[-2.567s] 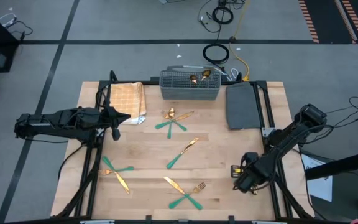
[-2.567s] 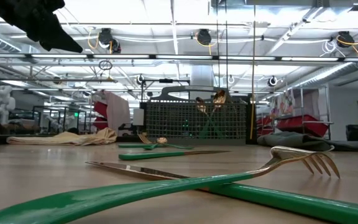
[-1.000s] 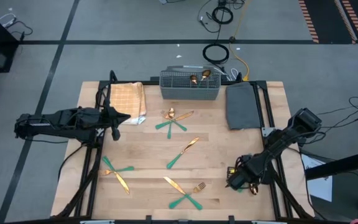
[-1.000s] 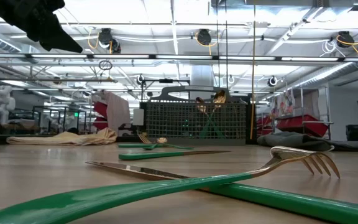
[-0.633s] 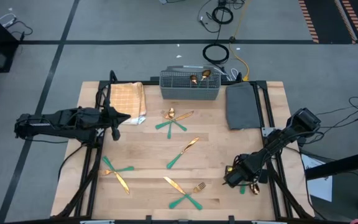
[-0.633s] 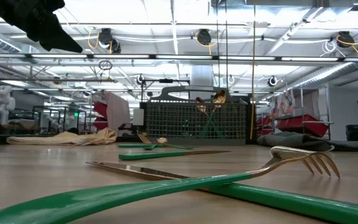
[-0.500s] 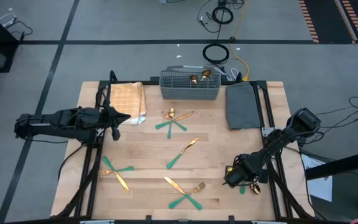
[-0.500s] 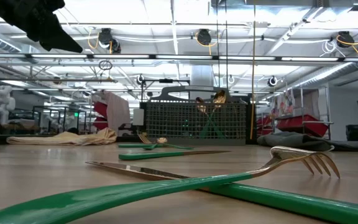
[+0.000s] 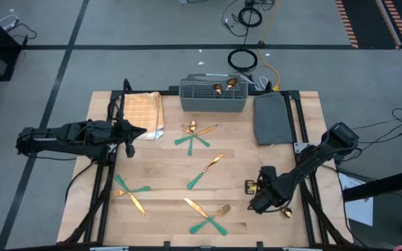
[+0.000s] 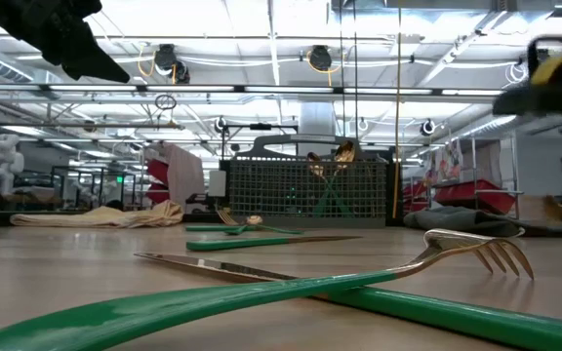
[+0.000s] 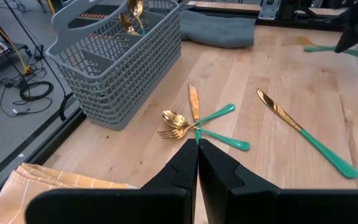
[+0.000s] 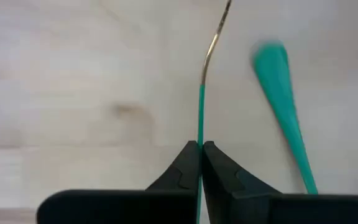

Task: Sort silverware
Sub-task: Put the fork into the right section of the dish rack

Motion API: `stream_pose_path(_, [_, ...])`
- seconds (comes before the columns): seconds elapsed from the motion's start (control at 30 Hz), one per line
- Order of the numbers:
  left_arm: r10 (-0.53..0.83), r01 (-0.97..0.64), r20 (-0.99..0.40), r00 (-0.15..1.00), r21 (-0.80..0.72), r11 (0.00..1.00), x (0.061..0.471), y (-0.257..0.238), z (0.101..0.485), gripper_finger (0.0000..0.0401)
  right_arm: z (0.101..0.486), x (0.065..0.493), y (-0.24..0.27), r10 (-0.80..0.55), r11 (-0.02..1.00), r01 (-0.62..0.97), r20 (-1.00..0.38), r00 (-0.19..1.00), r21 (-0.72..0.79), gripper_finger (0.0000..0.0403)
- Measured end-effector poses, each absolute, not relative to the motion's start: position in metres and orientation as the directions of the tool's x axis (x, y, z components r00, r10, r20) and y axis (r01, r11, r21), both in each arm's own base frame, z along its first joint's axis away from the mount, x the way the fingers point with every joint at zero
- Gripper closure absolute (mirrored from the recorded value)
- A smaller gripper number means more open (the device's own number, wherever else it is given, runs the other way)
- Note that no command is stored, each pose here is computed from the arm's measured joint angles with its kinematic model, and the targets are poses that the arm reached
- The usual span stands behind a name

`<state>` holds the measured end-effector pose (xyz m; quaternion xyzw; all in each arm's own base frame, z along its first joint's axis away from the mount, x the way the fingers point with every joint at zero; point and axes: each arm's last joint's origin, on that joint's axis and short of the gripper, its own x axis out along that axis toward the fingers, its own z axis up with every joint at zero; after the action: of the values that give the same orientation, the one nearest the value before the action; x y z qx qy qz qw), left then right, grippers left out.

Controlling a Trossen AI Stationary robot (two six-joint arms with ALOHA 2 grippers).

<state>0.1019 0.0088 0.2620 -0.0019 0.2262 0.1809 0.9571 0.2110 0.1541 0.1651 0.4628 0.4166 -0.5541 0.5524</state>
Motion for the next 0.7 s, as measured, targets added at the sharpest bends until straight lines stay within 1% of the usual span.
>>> stream_pose_path(0.23, [0.345, -0.347, -0.433, 0.832, 0.078, 0.934, 0.102, 0.009, 0.262, 0.0380, 0.190, 0.227, 0.148, -0.415, 0.050, 0.984, -0.892, 0.179, 0.174, 0.0401])
stream_pose_path(0.33, [0.345, -0.347, -0.433, 0.832, 0.078, 0.934, 0.102, 0.009, 0.262, 0.0380, 0.199, 0.236, 0.136, -0.538, 0.100, 0.969, -0.807, 0.243, 0.225, 0.0401])
stream_pose_path(0.43, [0.345, -0.347, -0.433, 0.833, 0.078, 0.934, 0.102, 0.009, 0.262, 0.0380, 0.204, 0.246, 0.122, -0.658, 0.159, 0.950, -0.689, 0.305, 0.269, 0.0402])
stream_pose_path(0.53, [0.346, -0.348, -0.433, 0.833, 0.078, 0.934, 0.102, 0.009, 0.262, 0.0380, 0.210, 0.258, 0.103, -0.745, 0.190, 0.944, -0.587, 0.318, 0.270, 0.0402])
stream_pose_path(0.7, [0.345, -0.347, -0.433, 0.833, 0.078, 0.934, 0.102, 0.009, 0.262, 0.0380, 0.226, 0.279, 0.065, -0.853, 0.204, 0.961, -0.448, 0.269, 0.188, 0.0402])
